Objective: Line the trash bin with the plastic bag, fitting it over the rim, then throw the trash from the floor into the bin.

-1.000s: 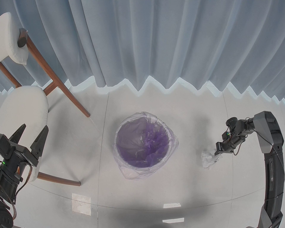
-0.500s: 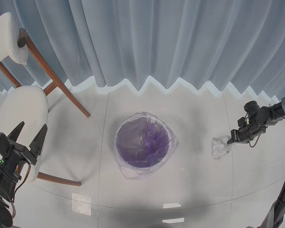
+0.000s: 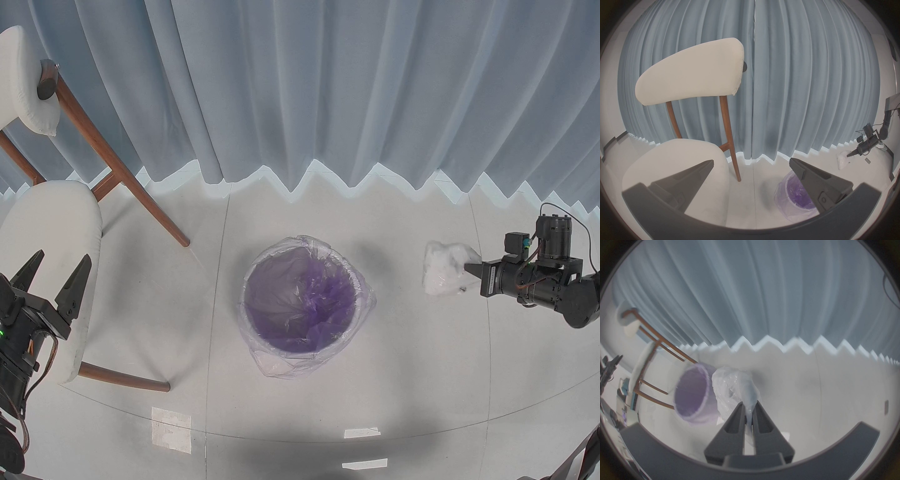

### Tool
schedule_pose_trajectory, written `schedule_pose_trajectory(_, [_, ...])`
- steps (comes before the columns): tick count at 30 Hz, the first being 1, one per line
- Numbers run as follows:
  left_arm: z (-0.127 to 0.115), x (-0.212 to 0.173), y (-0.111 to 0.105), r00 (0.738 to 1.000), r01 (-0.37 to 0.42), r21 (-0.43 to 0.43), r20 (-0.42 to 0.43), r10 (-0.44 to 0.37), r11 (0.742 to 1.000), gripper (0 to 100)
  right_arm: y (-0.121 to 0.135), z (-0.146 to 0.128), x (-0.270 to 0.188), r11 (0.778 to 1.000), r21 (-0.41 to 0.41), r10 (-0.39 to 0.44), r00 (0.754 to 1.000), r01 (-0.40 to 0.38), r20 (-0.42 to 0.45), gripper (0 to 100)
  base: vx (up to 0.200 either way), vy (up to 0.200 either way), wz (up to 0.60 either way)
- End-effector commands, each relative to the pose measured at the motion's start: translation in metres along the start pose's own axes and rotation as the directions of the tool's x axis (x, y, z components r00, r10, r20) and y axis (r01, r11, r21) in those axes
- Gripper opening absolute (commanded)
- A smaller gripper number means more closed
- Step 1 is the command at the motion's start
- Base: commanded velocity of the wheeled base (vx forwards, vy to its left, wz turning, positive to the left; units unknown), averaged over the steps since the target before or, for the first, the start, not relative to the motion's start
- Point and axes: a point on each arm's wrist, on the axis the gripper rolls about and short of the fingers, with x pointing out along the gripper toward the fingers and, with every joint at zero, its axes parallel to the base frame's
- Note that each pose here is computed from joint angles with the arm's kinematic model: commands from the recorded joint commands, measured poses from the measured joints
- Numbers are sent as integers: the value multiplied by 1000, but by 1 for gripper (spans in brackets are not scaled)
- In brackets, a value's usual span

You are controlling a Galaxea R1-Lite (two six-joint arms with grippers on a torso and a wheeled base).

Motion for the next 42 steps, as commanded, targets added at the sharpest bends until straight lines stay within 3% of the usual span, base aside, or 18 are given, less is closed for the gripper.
schedule_pose_trajectory(1, [10, 3, 10, 997, -50, 22, 53, 49, 999, 100, 80, -18, 1, 959, -172, 259, 944, -225, 206, 0, 0, 0, 0])
schedule_pose_trajectory(4, [16, 4, 10, 996, -49, 20, 80, 47, 999, 100, 101, -21, 22, 937, -213, 326, 912, -277, 247, 0, 0, 0, 0])
schedule_pose_trajectory(11, [22, 7, 11, 993, -59, 20, 108, 56, 998, 100, 111, -32, 65, 926, -236, 357, 885, -294, 299, 0, 0, 0, 0])
schedule_pose_trajectory(16, [25, 2, 14, 989, -85, 33, 121, 81, 996, 100, 111, -42, 85, 931, -226, 344, 897, -288, 277, 0, 0, 0, 0])
schedule_pose_trajectory(22, [28, 2, 15, 987, -90, 37, 136, 84, 995, 100, 113, -46, 113, 929, -235, 350, 888, -287, 298, 0, 0, 0, 0])
schedule_pose_trajectory(27, [24, -5, 14, 989, -87, 36, 126, 82, 996, 100, 131, -63, 132, 922, -234, 365, 892, -307, 268, 0, 0, 0, 0])
schedule_pose_trajectory(36, [25, -10, 11, 990, -37, 41, 138, 32, 998, 100, 156, -72, 157, 904, -252, 409, 869, -345, 278, 0, 0, 0, 0])
schedule_pose_trajectory(42, [23, -12, 12, 991, -49, 41, 128, 43, 998, 100, 165, -74, 165, 928, -184, 368, 879, -325, 304, 0, 0, 0, 0])
